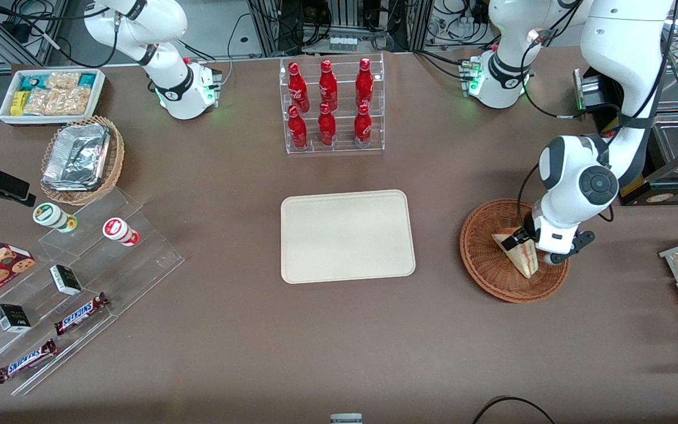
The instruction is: Place sandwich from basket to tray
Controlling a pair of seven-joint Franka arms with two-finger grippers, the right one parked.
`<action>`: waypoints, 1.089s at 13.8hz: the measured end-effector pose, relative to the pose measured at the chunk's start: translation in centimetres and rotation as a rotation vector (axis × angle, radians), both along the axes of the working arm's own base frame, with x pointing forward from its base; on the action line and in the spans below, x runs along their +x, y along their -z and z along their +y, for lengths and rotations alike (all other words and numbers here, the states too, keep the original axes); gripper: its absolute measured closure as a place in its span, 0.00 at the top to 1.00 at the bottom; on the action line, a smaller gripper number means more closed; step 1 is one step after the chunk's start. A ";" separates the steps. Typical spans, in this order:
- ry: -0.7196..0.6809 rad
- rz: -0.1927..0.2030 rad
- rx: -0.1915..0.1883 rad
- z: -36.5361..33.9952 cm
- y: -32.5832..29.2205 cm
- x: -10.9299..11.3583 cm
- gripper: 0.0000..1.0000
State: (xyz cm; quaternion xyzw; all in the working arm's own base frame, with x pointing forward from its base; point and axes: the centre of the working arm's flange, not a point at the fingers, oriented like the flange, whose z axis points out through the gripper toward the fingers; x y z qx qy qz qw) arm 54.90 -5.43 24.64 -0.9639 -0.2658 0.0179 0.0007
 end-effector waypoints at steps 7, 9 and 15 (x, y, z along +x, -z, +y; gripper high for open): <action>0.008 0.003 0.000 -0.5 -1.4 0.4 0.31; 0.025 0.035 0.004 -1.3 -4.3 1.3 0.21; 0.184 0.081 0.010 -8.9 -11.0 3.3 0.18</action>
